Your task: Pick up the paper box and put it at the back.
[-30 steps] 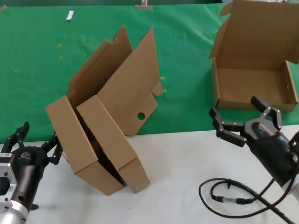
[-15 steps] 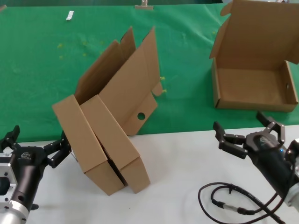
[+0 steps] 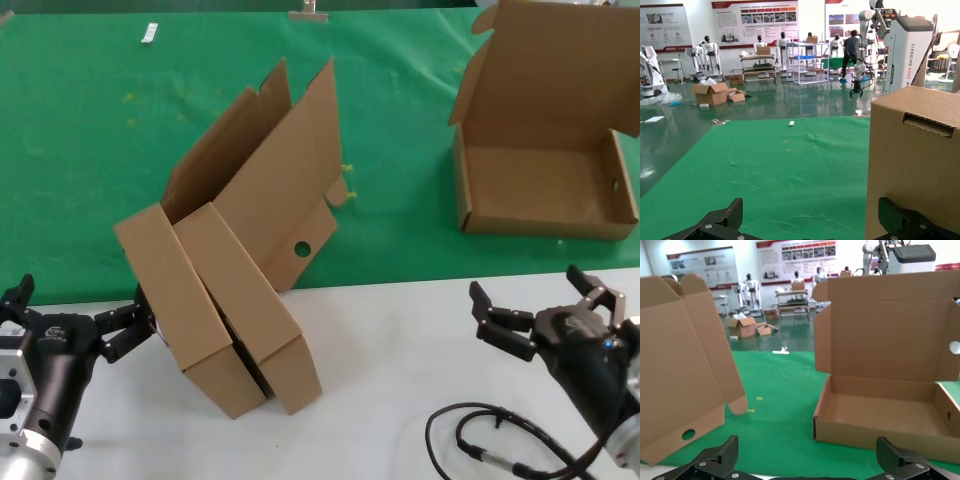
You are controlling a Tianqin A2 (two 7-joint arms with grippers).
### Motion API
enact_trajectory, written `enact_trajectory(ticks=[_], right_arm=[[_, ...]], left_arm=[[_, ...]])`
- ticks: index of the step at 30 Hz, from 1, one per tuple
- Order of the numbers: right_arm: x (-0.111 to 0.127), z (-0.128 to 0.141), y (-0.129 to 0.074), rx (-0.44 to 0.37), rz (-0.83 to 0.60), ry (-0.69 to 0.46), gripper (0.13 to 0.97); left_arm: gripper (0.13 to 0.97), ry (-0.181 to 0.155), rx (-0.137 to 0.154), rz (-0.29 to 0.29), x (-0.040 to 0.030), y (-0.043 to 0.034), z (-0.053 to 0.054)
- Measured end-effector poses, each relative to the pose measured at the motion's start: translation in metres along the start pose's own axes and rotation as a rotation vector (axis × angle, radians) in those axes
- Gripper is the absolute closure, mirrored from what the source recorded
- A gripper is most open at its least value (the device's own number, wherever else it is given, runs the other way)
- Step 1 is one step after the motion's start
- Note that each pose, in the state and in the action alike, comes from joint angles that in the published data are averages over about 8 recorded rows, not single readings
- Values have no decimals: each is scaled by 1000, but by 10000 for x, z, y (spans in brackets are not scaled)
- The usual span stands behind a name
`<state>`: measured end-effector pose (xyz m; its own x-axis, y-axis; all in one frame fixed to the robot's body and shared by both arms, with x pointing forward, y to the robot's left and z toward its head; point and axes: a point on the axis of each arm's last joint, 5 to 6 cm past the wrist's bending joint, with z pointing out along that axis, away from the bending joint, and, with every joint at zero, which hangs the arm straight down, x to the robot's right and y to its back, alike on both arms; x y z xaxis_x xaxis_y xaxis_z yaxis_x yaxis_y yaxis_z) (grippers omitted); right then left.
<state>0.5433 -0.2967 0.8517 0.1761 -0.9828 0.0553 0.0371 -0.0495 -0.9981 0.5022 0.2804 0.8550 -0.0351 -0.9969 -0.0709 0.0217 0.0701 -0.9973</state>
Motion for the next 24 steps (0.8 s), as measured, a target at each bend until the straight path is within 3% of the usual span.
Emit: enact_trajectory(ticks=[7,24], right_arm=[[-74,-107,-11,-15,-10,49,130],[-192,-276,-44,-20,-18,124,130]], left_arm=[[140,0,0,0,0,0,0],[132,0,0,0,0,0,0]])
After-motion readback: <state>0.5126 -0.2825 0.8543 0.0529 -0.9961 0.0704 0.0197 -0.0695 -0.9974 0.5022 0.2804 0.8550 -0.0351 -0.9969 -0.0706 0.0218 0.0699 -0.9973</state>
